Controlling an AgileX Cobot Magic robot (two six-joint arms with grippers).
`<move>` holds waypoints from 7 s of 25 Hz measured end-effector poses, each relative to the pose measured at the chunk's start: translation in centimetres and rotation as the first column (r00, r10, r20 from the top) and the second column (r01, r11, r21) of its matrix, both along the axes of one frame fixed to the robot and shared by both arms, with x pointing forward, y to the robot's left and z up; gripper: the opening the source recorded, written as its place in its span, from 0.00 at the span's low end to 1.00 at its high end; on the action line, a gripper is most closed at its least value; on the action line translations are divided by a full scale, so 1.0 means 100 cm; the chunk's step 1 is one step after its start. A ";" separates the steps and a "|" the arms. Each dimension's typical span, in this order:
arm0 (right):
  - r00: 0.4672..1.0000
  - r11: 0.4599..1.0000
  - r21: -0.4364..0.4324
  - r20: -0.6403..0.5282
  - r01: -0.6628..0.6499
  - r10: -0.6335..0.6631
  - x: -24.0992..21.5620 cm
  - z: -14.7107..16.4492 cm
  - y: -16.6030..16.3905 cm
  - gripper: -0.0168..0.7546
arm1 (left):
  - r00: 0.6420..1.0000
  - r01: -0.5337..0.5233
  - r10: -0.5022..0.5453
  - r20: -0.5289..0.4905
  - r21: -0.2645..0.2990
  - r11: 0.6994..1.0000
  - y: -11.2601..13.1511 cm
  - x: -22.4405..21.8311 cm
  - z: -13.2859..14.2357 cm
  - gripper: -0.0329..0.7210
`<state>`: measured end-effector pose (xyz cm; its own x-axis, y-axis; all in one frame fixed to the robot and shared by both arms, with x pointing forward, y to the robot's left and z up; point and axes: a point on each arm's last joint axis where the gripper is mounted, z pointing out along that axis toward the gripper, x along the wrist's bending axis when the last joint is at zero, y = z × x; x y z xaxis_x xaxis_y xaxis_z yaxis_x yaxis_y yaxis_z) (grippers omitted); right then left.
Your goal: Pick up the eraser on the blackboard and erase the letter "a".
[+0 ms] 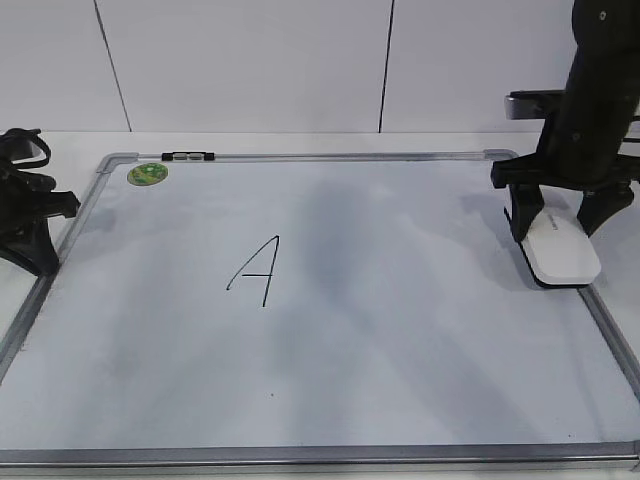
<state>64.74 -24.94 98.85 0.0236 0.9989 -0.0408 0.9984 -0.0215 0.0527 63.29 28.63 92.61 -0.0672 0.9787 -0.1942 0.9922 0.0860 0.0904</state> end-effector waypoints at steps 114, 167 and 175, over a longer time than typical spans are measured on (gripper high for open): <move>0.773 0.993 0.103 0.634 -0.057 -0.022 -0.166 0.250 -0.019 0.73 | 0.732 0.121 -0.020 0.681 -0.101 0.988 -0.016 -0.181 0.320 0.45; 0.609 0.986 0.006 0.787 -0.169 0.100 -0.432 0.062 -0.058 0.73 | 0.678 -0.022 -0.050 0.733 0.088 0.996 0.005 -0.387 0.133 0.38; 0.569 0.990 -0.052 0.814 -0.134 0.120 -0.421 0.056 -0.062 0.73 | 0.660 -0.042 -0.060 0.749 0.117 0.992 0.009 -0.383 0.129 0.37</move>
<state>22.65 -31.14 104.50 -0.0872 0.9946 -0.0566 0.5282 0.0944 0.8439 25.03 29.48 105.55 0.0601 0.9962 -0.0624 0.5838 0.0156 0.8117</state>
